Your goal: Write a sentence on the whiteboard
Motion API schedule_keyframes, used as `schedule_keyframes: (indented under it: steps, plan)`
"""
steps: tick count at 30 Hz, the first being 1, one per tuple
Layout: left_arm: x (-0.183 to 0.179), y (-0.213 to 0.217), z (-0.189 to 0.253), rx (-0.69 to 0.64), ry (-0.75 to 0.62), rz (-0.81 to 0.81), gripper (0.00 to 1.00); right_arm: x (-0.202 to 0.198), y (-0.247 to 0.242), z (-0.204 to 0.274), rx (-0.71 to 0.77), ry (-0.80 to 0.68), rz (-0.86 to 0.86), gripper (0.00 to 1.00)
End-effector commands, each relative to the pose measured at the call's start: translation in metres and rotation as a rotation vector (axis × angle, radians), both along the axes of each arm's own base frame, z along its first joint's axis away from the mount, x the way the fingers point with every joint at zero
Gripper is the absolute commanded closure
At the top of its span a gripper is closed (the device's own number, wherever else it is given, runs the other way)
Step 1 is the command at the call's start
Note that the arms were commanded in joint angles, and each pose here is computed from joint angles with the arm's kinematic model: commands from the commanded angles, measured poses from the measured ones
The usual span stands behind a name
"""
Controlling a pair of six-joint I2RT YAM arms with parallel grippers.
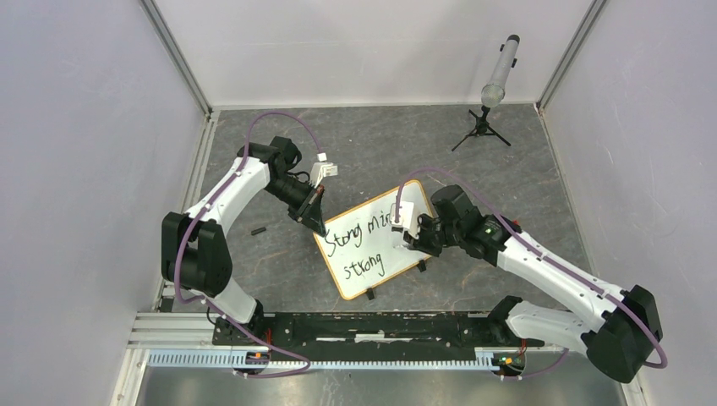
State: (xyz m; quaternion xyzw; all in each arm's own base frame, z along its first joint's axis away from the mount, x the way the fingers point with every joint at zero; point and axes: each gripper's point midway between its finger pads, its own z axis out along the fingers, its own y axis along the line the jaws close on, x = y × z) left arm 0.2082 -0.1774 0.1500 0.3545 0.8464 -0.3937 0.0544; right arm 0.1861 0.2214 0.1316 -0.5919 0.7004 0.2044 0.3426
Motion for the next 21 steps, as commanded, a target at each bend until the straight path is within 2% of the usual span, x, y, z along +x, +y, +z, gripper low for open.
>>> schedule_keyframes:
  steps: [1,10,21]
  plan:
    - [0.017,0.007,-0.010,0.068,-0.085,0.006,0.98,0.015,0.004,0.008,0.019,-0.043,-0.043,1.00]
    - [0.017,0.007,-0.009,0.068,-0.085,0.007,0.98,0.018,0.011,0.010,0.040,-0.032,-0.039,1.00]
    - [0.017,0.007,-0.010,0.070,-0.086,0.004,0.98,0.003,0.017,-0.004,0.019,0.006,0.026,1.00]
